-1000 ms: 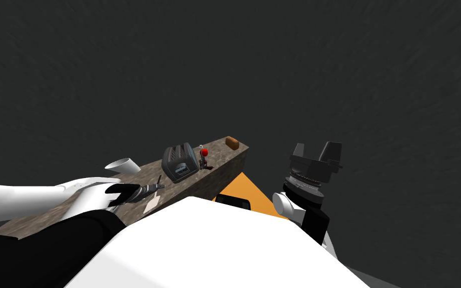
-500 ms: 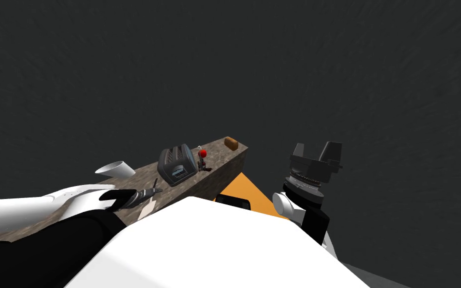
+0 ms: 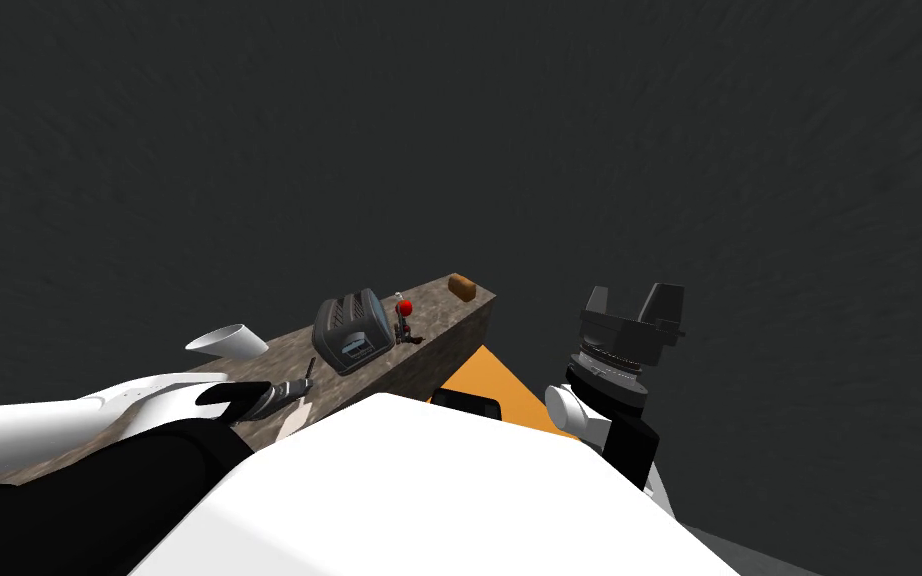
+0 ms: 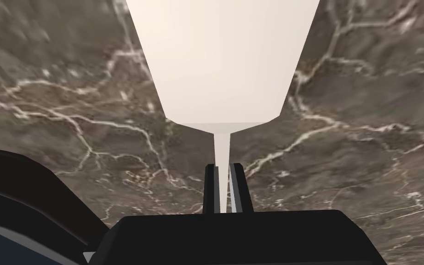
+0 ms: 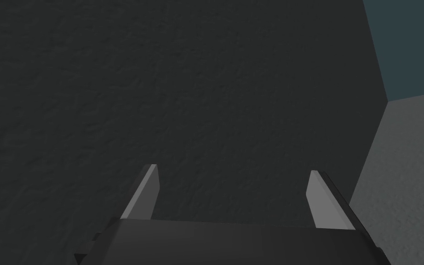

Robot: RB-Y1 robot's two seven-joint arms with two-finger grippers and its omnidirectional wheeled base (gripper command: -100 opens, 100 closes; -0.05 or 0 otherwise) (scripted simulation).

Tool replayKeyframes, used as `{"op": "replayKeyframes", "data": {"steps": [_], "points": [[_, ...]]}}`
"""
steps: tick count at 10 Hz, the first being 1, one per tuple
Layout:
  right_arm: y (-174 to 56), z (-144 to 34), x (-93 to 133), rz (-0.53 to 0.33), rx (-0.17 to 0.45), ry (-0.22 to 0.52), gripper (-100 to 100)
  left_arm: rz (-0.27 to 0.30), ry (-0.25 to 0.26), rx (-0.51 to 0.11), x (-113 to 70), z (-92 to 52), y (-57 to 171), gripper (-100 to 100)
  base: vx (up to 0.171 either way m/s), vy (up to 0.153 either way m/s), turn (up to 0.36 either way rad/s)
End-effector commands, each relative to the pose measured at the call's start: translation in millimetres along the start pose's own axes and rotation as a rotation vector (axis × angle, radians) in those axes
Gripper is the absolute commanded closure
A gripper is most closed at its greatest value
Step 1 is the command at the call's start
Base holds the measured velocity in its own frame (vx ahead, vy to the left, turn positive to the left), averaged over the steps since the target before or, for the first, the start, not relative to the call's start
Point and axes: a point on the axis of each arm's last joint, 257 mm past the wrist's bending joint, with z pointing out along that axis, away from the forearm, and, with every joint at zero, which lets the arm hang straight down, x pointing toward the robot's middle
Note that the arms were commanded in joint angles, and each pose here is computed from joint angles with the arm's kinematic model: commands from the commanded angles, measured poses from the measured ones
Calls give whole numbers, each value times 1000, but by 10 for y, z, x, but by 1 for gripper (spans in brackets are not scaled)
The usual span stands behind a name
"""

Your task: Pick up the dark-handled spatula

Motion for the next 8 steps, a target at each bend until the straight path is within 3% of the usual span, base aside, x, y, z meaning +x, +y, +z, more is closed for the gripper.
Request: {"op": "replayKeyframes", "data": {"steps": [1, 3, 4, 5, 8], "points": [[0, 0, 0, 0, 0, 0, 0, 0, 0, 0, 0, 0, 0, 100, 0, 0, 0], [0, 0, 0, 0, 0, 0, 0, 0, 0, 1, -1, 0, -5, 100, 0, 0, 0], [0, 0, 0, 0, 0, 0, 0, 0, 0, 1, -1, 0, -6, 0, 0, 0, 0], [0, 0, 0, 0, 0, 0, 0, 4, -1, 4, -47, -34, -63, 100, -23, -7, 49], [0, 0, 0, 0, 0, 0, 0, 14, -1, 6, -131, -81, -157, 100, -30, -10, 44]]}}
